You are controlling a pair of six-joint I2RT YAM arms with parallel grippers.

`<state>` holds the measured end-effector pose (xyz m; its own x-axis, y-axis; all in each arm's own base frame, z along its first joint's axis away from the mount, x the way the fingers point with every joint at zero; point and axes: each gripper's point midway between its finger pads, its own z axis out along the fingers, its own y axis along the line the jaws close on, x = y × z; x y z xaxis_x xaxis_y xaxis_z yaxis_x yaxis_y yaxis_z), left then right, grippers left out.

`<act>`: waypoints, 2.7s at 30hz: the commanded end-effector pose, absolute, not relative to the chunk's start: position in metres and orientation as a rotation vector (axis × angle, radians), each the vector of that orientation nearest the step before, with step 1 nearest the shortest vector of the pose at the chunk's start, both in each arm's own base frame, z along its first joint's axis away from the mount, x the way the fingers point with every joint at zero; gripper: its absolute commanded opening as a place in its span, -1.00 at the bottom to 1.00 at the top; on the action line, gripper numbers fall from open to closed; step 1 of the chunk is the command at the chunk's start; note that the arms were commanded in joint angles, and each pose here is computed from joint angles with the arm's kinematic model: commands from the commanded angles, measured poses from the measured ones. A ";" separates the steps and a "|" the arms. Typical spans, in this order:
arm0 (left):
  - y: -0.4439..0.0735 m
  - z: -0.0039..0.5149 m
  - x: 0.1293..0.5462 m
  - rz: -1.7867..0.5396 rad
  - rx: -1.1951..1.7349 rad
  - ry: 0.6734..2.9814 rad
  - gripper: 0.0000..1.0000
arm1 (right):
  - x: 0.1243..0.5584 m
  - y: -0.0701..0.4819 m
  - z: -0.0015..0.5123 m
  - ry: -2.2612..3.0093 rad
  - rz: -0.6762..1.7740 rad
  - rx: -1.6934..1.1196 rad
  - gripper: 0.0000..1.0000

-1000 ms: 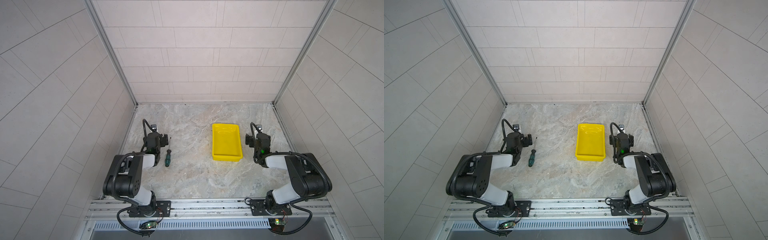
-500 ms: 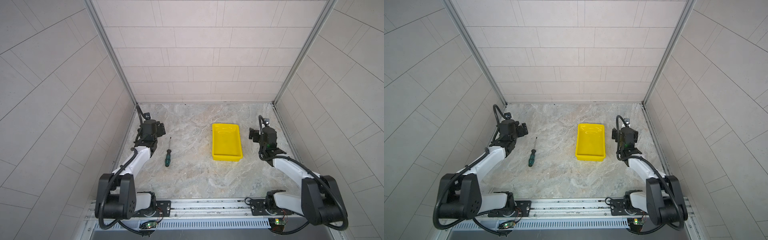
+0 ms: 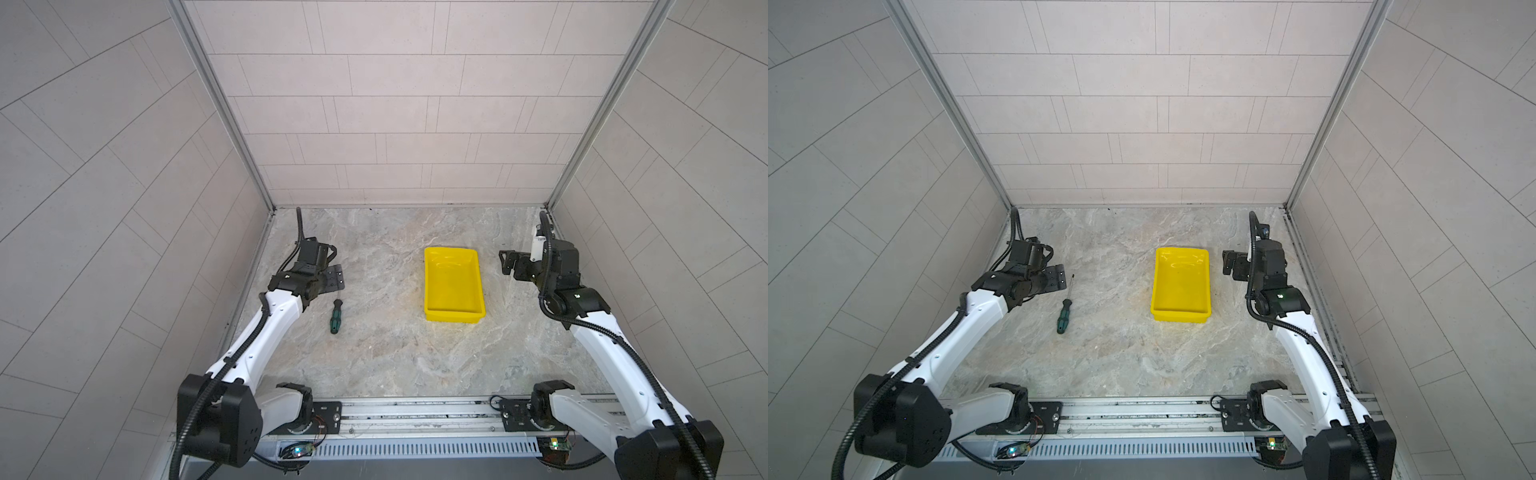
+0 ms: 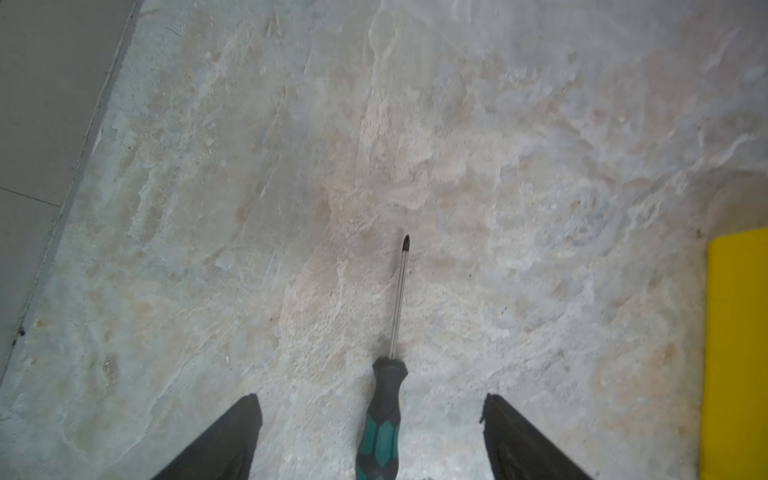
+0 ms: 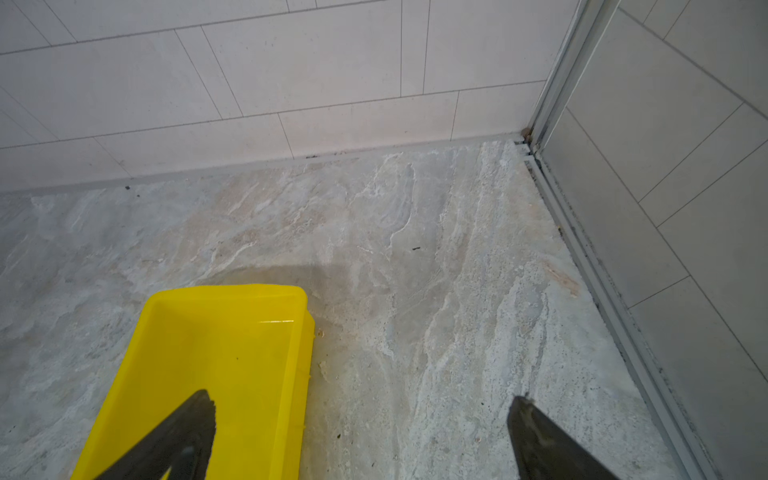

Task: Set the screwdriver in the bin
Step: 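Lower the left gripper over the screwdriver handle while the right arm rises, then close the left gripper on the green-and-black screwdriver handle and lift it, then carry the screwdriver with the left gripper over the yellow bin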

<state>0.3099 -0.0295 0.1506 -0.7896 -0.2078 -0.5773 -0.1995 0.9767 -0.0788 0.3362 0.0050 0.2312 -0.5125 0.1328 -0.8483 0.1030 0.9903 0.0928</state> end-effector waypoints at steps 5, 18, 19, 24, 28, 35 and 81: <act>-0.040 0.097 0.275 -0.059 -0.355 2.664 0.51 | 0.325 0.016 0.203 2.234 0.102 0.135 0.99; -0.043 0.044 0.279 0.024 -0.321 2.796 0.26 | 0.314 0.016 0.189 2.280 0.103 0.141 0.99; -0.042 0.041 0.277 0.035 -0.324 2.809 0.24 | 0.315 0.016 0.189 2.279 0.104 0.139 0.99; -0.040 0.035 0.276 0.057 -0.334 2.825 0.07 | 0.315 0.017 0.189 2.290 0.108 0.130 0.99; -0.041 0.033 0.278 0.055 -0.334 2.823 0.05 | 0.315 0.017 0.190 2.286 0.106 0.131 0.99; -0.048 0.028 0.284 0.026 -0.326 2.833 0.11 | 0.316 0.019 0.187 2.294 0.116 0.126 0.99; -0.291 0.191 0.372 -0.103 0.282 2.527 -1.00 | 0.335 0.037 0.173 2.312 0.272 0.159 0.99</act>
